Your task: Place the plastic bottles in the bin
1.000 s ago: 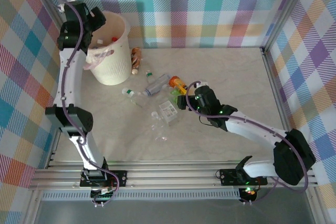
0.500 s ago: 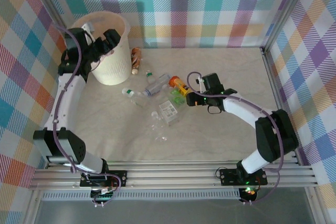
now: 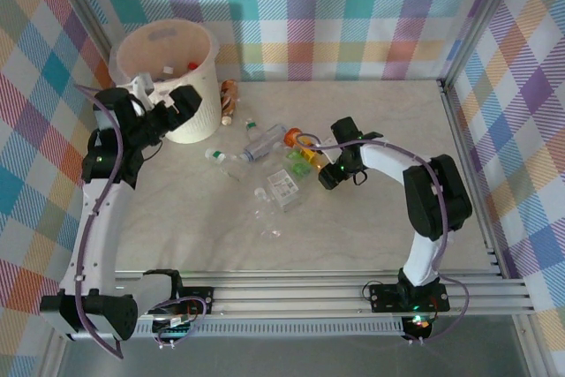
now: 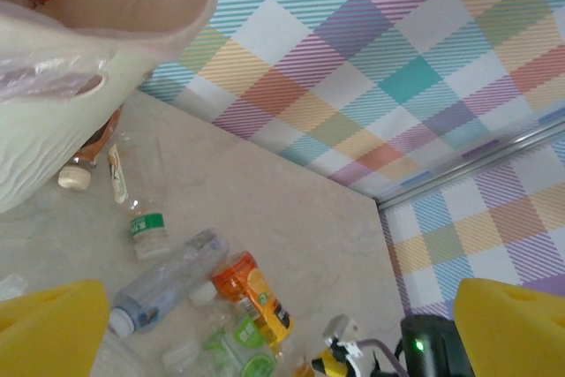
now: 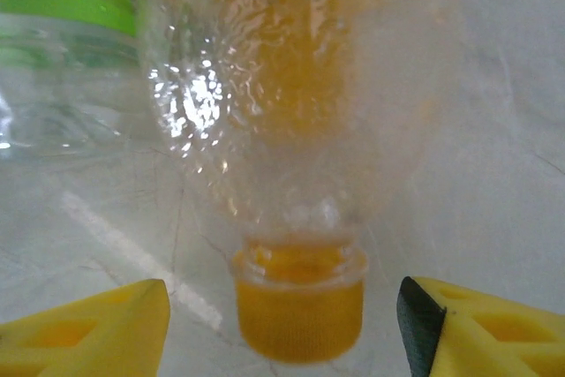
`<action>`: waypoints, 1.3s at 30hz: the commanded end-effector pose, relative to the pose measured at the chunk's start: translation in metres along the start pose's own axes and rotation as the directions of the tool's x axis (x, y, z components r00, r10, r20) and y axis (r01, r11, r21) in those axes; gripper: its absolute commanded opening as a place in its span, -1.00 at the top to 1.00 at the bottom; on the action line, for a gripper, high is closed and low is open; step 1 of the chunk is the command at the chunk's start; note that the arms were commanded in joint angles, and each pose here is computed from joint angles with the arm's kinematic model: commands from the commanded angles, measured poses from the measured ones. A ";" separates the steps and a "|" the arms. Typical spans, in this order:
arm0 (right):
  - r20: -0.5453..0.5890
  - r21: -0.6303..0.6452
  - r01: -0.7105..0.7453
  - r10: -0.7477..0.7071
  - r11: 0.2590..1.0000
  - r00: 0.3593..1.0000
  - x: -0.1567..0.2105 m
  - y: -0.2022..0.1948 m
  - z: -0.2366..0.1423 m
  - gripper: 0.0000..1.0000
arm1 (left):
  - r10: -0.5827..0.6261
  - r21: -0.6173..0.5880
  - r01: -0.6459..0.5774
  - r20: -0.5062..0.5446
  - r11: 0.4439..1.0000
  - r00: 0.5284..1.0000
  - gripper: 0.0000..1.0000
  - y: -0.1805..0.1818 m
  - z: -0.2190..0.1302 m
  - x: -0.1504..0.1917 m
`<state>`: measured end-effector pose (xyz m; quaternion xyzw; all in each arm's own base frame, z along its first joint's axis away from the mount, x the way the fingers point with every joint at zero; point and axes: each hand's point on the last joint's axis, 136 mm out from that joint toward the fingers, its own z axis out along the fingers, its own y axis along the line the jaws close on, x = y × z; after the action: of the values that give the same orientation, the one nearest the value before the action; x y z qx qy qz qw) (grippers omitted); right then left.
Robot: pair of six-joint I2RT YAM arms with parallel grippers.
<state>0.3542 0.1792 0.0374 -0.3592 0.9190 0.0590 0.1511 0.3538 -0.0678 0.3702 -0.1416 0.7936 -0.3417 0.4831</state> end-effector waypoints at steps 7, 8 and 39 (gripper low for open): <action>0.025 -0.024 0.080 -0.080 0.996 0.997 -0.015 0.000 0.007 -0.15 | -0.032 -0.043 0.028 -0.089 0.999 0.996 -1.00 0.023 0.010 0.033; 0.030 -0.026 0.071 -0.070 0.997 0.997 -0.015 0.001 0.007 -0.11 | -0.035 -0.042 0.031 -0.097 0.999 0.995 -1.00 0.024 0.011 0.034; 0.475 -0.303 -0.103 0.243 0.948 0.846 -0.093 0.088 -0.106 0.78 | -0.090 0.155 0.136 -0.269 0.979 0.959 -1.00 -0.032 0.083 0.107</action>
<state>0.3361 0.2478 0.1320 -0.2872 0.8854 0.1876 0.3138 0.3644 -0.1710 0.2977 -0.1046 0.8128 -0.4401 0.3670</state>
